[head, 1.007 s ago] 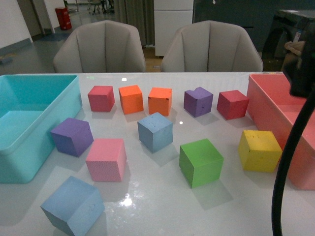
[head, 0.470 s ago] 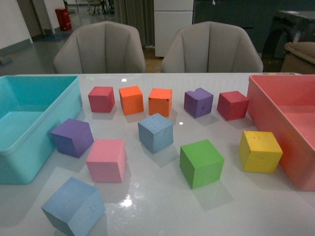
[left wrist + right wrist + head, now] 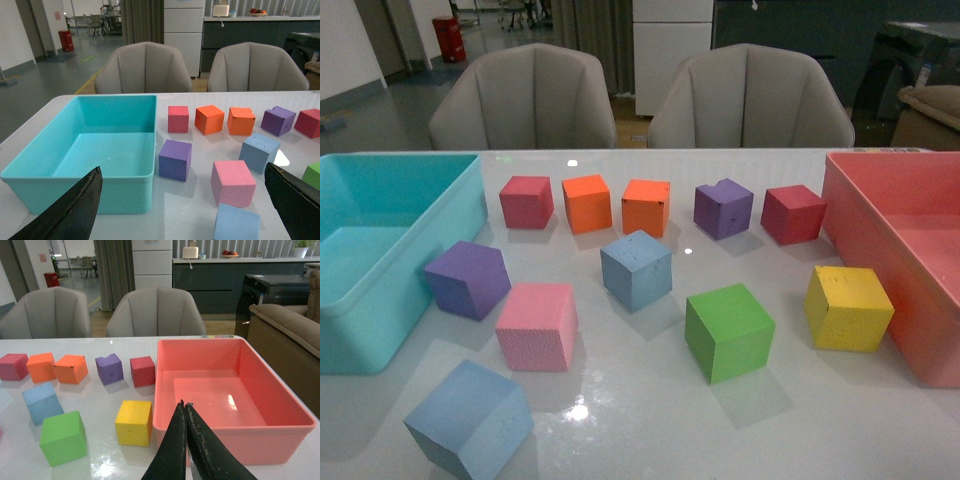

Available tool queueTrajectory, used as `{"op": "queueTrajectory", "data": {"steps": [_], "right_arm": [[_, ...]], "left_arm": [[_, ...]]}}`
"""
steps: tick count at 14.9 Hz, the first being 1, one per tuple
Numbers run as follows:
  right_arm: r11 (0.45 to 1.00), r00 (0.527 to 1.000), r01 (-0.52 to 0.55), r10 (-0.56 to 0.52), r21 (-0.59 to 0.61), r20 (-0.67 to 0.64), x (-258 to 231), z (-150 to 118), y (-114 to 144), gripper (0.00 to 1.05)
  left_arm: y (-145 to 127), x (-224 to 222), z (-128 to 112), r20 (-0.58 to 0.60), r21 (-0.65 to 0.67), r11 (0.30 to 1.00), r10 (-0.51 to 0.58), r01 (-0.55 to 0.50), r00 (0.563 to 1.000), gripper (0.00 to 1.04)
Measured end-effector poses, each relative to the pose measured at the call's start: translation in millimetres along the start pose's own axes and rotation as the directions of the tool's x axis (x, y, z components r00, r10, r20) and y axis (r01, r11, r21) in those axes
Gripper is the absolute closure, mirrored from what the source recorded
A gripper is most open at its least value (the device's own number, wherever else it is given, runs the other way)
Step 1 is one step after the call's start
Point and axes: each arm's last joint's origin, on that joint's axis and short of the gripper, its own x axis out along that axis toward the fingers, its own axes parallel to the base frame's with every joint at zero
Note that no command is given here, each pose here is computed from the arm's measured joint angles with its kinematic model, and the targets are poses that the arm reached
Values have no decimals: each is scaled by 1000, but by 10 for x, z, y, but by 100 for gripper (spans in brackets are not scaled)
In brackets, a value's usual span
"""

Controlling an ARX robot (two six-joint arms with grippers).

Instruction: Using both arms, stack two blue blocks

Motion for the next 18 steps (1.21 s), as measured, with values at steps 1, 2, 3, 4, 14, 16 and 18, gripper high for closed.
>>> {"op": "queueTrajectory", "data": {"steps": [1, 2, 3, 4, 14, 16, 18], "right_arm": [[1000, 1000, 0, 0, 0, 1, -13, 1, 0, 103], [1000, 1000, 0, 0, 0, 8, -25, 9, 0, 103], [1000, 1000, 0, 0, 0, 5, -40, 5, 0, 103], [1000, 1000, 0, 0, 0, 3, -53, 3, 0, 103], [1000, 1000, -2, 2, -3, -7, -212, -33, 0, 97], [1000, 1000, -2, 2, -3, -6, -212, -32, 0, 70], [1000, 1000, -2, 2, -3, -6, -212, -32, 0, 46]], "left_arm": [[0, 0, 0, 0, 0, 1000, 0, 0, 1000, 7], [0, 0, 1, 0, 0, 1000, 0, 0, 1000, 7], [0, 0, 2, 1, 0, 1000, 0, 0, 1000, 7], [0, 0, 1, 0, 0, 1000, 0, 0, 1000, 7], [0, 0, 0, 0, 0, 1000, 0, 0, 1000, 7], [0, 0, 0, 0, 0, 1000, 0, 0, 1000, 7], [0, 0, 0, 0, 0, 1000, 0, 0, 1000, 7]]}}
